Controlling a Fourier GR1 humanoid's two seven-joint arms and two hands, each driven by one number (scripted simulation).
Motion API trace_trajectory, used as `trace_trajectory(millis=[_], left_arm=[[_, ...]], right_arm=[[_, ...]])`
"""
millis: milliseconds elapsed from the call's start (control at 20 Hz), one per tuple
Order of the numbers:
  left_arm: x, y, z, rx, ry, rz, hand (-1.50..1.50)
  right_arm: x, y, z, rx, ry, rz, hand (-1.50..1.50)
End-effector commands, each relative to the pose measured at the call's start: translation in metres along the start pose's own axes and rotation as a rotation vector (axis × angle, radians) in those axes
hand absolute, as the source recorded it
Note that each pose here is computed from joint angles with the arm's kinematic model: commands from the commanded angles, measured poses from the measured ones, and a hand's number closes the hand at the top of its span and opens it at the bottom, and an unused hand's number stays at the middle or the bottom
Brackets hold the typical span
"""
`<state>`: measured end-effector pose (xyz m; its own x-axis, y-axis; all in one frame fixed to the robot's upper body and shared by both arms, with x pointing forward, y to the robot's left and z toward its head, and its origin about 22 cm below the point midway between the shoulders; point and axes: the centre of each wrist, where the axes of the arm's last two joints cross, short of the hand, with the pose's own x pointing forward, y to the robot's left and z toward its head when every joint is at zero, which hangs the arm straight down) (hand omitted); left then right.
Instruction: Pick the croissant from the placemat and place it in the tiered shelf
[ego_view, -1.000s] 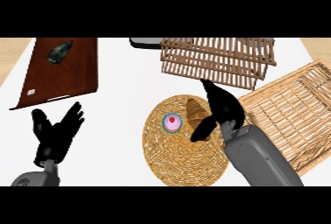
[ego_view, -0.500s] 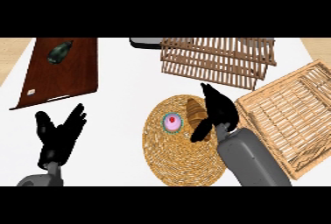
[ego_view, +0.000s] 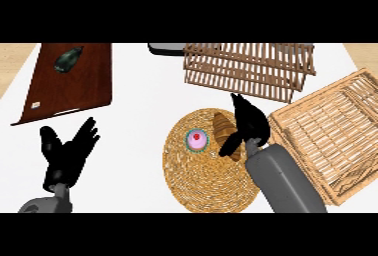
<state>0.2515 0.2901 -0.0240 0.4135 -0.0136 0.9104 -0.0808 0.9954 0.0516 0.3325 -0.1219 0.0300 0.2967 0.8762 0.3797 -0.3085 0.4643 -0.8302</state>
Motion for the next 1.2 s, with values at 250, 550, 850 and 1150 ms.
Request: trace_trajectory(millis=[250,550,850,1150], left_arm=[[-0.002,-0.001,0.005,-0.019,0.035,0.003,0.00],[-0.030,0.000,0.004,-0.010,0.031,0.019,0.00],[-0.020,-0.006,0.005,-0.022,0.021,-0.007,0.00],[0.007,0.001,0.009,0.000,0.039,0.005,0.00]], right_arm=[[0.016,0.015,-0.027,-0.029,-0.041,-0.012,-1.50],[-0.009,0.034,-0.024,0.172,-0.173,0.210,1.50],[-0.004,0.058,-0.025,0.127,-0.231,0.075,1.50],[0.035,0.031,0.021,0.035,-0.327,0.029,1.50]])
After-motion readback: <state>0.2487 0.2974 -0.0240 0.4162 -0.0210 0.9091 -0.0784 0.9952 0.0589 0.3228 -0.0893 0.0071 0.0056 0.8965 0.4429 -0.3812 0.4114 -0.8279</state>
